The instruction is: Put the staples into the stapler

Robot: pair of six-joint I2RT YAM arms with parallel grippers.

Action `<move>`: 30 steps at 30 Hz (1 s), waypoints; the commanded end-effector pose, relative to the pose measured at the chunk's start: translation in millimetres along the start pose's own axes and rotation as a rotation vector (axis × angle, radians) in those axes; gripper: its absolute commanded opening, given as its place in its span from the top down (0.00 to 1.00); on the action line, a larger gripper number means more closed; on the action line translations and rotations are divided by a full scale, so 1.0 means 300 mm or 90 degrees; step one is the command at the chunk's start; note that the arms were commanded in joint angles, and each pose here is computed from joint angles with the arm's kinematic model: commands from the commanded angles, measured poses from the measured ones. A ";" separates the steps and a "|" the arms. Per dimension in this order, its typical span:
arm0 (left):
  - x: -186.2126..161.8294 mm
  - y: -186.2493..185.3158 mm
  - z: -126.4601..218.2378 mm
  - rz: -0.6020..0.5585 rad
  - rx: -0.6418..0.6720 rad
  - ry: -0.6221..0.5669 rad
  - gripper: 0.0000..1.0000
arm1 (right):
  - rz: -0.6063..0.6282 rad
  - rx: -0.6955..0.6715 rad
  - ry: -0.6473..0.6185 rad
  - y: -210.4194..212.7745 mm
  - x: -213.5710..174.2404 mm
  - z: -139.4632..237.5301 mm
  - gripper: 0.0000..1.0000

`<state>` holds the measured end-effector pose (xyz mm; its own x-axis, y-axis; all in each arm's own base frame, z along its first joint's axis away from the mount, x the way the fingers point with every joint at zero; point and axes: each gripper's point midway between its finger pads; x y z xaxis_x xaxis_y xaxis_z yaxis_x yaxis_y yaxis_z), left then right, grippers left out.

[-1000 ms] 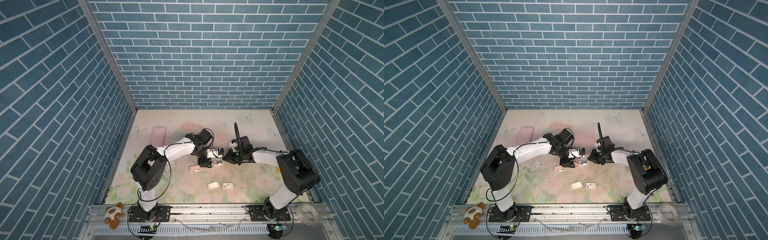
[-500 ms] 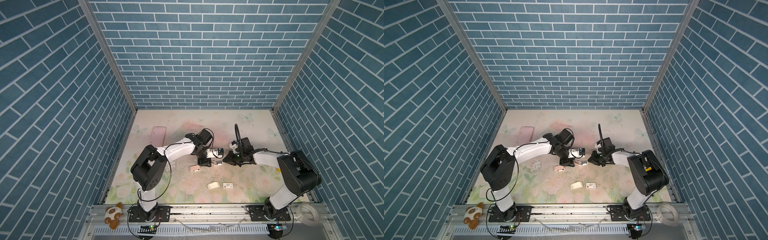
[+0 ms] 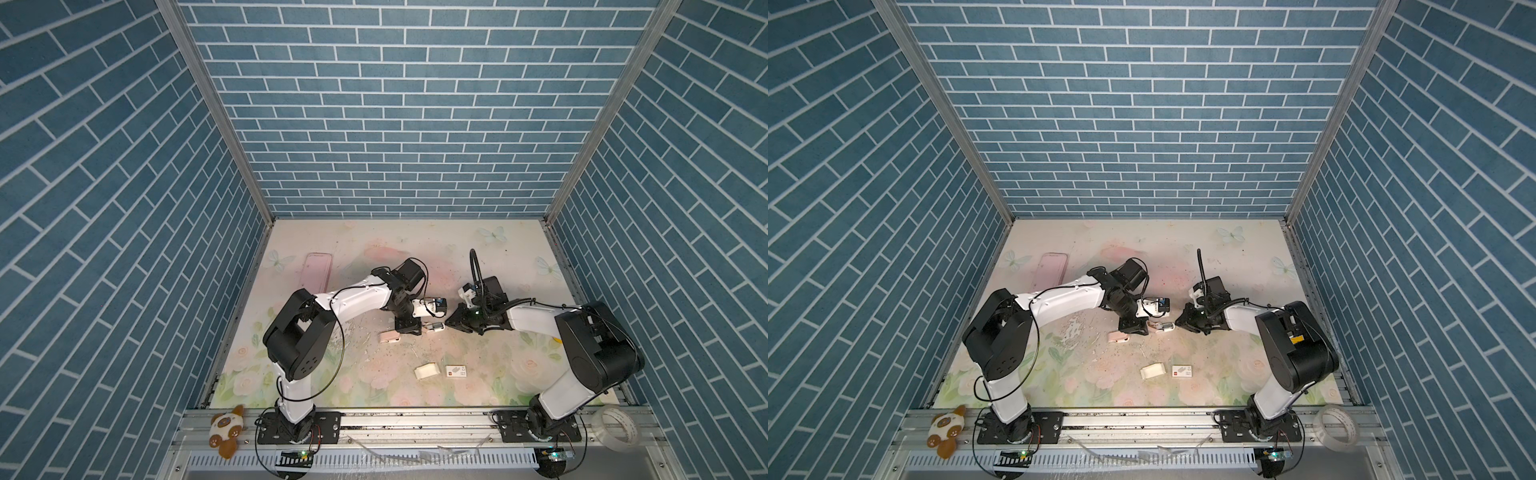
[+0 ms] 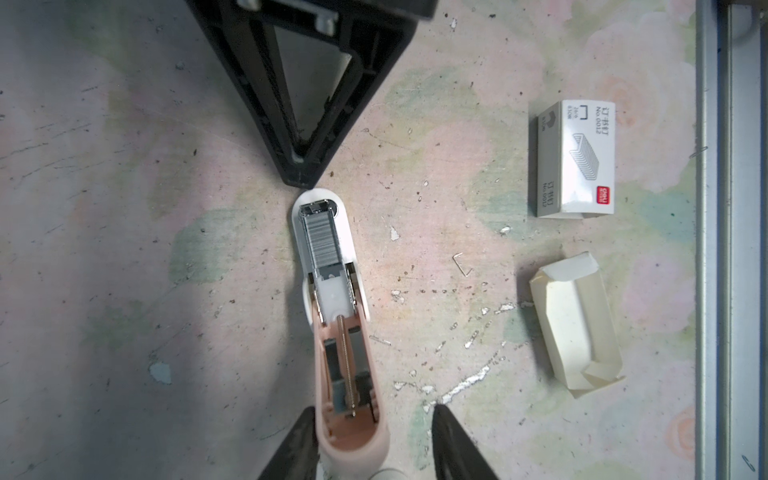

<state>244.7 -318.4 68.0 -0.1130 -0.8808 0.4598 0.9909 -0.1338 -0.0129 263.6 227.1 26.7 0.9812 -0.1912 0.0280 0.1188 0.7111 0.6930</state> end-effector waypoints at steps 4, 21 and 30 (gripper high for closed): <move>0.003 -0.005 0.022 -0.007 0.003 0.004 0.53 | 0.027 0.007 -0.014 0.018 0.005 0.024 0.87; 0.009 0.003 0.020 -0.001 0.010 -0.003 0.63 | 0.023 0.014 0.038 0.009 -0.031 -0.024 0.87; 0.006 0.008 0.019 -0.005 0.017 0.000 0.66 | 0.034 0.002 0.035 0.013 -0.023 -0.021 0.88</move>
<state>247.6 -318.2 67.6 -0.1129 -0.8833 0.4550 0.9919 -0.1271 -0.0007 255.9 233.8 23.5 0.9891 -0.1475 0.0029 0.1026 0.7020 0.7047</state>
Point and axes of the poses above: each gripper's point midway between its finger pads, its own z axis back along the fingers, its own y axis along the line the jaws close on, x = y × z, and after that the axes turned 8 degrees about -z, right-handed
